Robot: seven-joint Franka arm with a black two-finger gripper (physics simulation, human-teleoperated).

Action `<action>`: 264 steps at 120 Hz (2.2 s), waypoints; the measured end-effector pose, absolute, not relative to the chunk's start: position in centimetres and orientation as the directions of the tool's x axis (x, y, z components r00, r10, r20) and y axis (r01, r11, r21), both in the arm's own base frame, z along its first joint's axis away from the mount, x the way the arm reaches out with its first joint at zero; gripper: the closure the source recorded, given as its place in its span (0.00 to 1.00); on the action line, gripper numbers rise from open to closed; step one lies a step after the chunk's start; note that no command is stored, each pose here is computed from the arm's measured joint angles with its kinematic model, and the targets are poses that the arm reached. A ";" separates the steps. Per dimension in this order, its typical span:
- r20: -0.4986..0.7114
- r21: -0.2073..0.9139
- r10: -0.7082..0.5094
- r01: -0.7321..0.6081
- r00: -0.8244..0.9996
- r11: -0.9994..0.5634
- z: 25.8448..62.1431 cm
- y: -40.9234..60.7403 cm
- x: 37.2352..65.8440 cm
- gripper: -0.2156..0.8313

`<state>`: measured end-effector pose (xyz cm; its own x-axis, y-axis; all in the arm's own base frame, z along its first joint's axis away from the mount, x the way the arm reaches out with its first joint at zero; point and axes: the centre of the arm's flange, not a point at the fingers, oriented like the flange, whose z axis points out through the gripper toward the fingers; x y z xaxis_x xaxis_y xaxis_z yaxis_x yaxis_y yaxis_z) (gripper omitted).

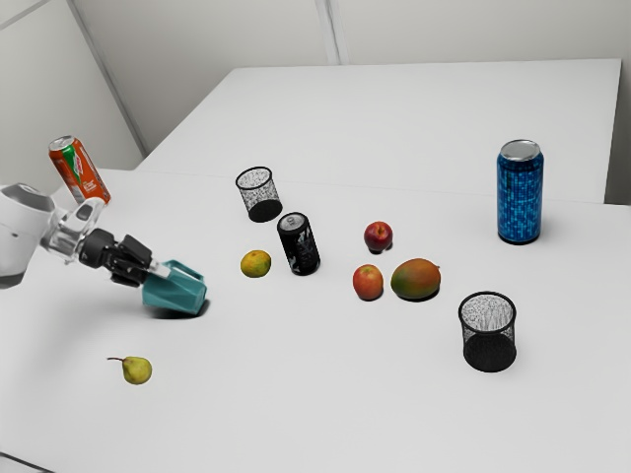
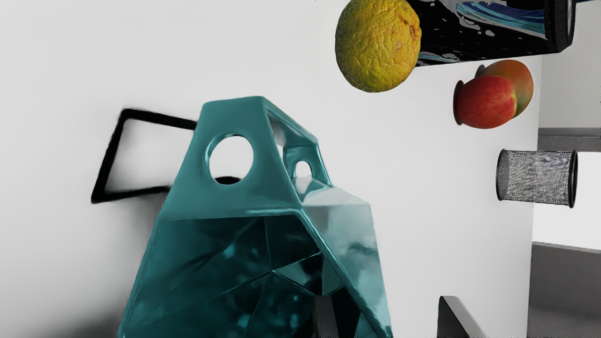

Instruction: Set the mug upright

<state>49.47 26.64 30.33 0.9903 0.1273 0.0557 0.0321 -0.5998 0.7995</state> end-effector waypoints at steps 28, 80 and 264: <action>0.103 0.796 0.092 -0.026 0.990 -0.605 31.2 26.1 49.7 0.88; 0.135 0.620 -0.171 -0.218 0.976 -0.754 37.4 18.2 52.6 0.95; 0.169 -0.037 -0.123 -0.119 0.978 -0.992 56.4 4.1 62.5 0.23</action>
